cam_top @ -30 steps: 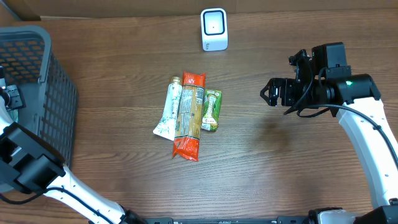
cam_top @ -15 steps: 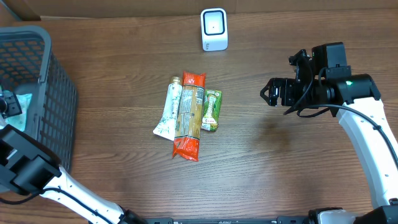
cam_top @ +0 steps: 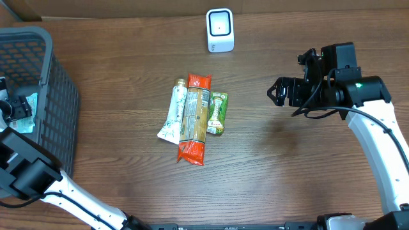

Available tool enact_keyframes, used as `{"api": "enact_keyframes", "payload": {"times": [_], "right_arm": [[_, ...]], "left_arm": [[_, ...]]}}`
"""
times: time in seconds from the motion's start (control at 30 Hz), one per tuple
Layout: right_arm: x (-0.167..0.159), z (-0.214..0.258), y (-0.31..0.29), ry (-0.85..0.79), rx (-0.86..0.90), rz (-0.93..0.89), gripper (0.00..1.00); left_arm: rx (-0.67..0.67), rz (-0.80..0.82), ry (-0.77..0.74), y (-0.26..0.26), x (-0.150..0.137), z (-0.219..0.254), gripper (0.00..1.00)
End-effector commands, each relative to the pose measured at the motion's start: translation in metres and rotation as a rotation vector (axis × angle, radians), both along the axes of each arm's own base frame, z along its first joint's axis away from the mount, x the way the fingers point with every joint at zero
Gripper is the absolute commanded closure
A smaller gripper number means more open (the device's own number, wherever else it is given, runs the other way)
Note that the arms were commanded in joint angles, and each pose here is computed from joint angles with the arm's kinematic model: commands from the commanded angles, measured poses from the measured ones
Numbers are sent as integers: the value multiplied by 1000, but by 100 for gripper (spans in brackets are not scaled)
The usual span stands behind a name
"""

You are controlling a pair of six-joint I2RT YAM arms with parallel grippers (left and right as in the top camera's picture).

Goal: Scan the item barcode
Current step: 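Reach into the basket and grasp the mint-green wipes packet with left gripper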

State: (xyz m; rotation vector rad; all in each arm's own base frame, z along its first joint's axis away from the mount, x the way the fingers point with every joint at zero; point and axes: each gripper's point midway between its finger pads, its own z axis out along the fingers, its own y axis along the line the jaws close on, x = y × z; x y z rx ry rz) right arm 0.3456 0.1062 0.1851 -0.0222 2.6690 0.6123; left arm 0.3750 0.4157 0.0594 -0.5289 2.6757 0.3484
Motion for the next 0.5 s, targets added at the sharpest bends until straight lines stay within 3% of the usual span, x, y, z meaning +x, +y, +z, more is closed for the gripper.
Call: {"api": "enact_keyframes", "payload": {"times": [0.0,0.3,0.37,0.47], "right_arm": [[4,9,4,-24,10,6,0],[4,9,4,-24,10,5,0],[4,9,4,-22,12,1,0],[4,9,4,-15,19,-13,0]], "left_arm": [[-42,-56,-15,-11,8,-14,21],[-78,-64,4,-16,11,-39,20],[-106,-60,23,-21,9,-51,28],[-139,-47,42,-28,8,-64,50]]}}
